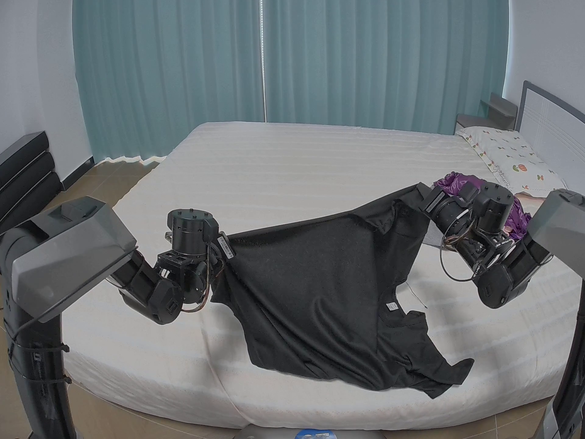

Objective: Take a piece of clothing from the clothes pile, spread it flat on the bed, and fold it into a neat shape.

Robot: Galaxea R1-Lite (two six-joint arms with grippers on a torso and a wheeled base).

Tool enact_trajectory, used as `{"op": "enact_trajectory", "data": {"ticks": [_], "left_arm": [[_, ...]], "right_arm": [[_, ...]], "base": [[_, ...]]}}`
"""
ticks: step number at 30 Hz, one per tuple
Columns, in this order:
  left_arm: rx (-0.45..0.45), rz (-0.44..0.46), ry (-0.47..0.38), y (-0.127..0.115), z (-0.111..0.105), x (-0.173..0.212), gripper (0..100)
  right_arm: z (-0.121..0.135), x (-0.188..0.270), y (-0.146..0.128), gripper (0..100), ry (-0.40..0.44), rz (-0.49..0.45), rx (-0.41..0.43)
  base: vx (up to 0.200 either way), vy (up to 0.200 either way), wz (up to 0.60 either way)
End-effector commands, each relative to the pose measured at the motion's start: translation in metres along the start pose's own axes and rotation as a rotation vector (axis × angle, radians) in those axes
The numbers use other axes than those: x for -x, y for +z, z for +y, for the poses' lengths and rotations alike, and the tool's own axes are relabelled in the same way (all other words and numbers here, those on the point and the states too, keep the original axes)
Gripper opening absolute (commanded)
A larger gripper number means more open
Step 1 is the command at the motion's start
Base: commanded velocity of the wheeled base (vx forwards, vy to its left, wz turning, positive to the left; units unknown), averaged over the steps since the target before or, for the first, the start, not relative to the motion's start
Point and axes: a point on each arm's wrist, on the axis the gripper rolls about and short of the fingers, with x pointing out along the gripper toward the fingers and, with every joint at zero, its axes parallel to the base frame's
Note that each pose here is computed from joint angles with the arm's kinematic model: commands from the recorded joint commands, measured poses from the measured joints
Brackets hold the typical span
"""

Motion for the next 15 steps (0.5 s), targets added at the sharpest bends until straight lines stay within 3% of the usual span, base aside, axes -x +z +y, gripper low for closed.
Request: {"op": "enact_trajectory", "data": {"ticks": [1, 5, 6, 12, 15], "left_arm": [[0.005, 0.034, 0.055, -0.023, 0.015, -0.031, 0], [0.035, 0.038, 0.065, -0.032, 0.018, -0.045, 0], [0.039, 0.038, 0.065, -0.034, 0.018, -0.048, 100], [0.039, 0.057, 0.078, -0.042, 0.018, -0.059, 100], [0.042, 0.049, 0.077, -0.037, 0.018, -0.058, 100]], "right_arm": [[-0.027, -0.017, -0.035, 0, -0.051, 0.06, 0.001], [-0.039, -0.027, -0.05, 0, -0.083, 0.062, 0.007], [-0.041, -0.029, -0.053, 100, -0.086, 0.064, 0.007], [-0.057, -0.032, -0.074, 100, -0.113, 0.105, 0.0], [-0.062, -0.032, -0.066, 100, -0.128, 0.086, -0.015]], "base": [[0.0, 0.0, 0.0], [0.0, 0.0, 0.0], [0.0, 0.0, 0.0], [0.0, 0.0, 0.0], [0.0, 0.0, 0.0]]}}
